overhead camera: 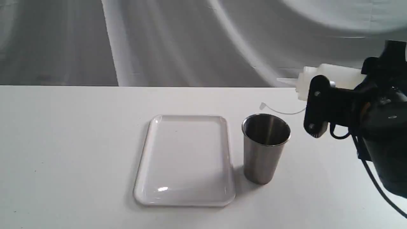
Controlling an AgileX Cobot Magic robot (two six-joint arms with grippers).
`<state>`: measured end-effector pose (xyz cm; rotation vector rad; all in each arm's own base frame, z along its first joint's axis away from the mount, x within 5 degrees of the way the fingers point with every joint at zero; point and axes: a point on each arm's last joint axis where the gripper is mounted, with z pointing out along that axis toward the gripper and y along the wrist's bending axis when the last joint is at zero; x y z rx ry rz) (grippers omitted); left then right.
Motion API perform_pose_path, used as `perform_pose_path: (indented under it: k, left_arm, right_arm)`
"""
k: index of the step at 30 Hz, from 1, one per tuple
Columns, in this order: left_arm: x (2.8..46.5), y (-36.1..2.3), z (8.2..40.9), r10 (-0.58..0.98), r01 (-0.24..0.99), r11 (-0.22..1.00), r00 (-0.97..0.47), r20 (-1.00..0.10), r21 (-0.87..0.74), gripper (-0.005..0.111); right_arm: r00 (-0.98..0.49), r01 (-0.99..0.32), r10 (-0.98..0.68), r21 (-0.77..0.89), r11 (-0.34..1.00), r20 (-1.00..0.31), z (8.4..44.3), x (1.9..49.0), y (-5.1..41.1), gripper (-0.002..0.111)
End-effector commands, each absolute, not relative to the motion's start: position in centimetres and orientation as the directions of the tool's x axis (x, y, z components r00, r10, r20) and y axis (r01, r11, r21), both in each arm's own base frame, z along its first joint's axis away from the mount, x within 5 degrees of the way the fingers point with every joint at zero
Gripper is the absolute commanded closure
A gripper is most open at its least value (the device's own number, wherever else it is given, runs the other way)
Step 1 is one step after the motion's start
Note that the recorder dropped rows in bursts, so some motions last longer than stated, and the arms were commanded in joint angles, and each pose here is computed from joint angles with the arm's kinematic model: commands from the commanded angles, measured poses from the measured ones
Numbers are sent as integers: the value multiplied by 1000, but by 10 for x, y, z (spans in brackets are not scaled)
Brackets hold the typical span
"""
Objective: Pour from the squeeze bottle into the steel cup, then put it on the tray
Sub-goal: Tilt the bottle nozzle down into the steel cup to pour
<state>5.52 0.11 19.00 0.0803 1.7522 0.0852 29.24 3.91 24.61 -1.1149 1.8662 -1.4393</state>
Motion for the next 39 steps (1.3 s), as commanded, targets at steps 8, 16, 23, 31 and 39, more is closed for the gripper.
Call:
perform_pose_path:
  k: [8, 16, 23, 31, 39]
  left_arm:
    - [55, 1, 189, 102, 6, 995, -174, -979, 103, 98]
    - [55, 1, 189, 102, 6, 995, -174, -979, 103, 98]
    - [55, 1, 189, 102, 6, 995, -174, -979, 103, 98]
    - [55, 1, 189, 102, 6, 995, -174, -979, 103, 98]
    - [55, 1, 189, 102, 6, 995, -174, -979, 103, 98]
  right_arm:
    - [-506, -298, -846, -955, -12, 168, 253, 293, 36, 108]
    - [-486, -329, -844, -942, -64, 227, 253, 293, 36, 108]
    - [-469, -357, -836, -927, -117, 286, 253, 293, 36, 108]
    - [-445, -388, -824, -905, -174, 349, 253, 293, 36, 108]
    - [-455, -392, -809, -899, -193, 372, 255, 292, 34, 108]
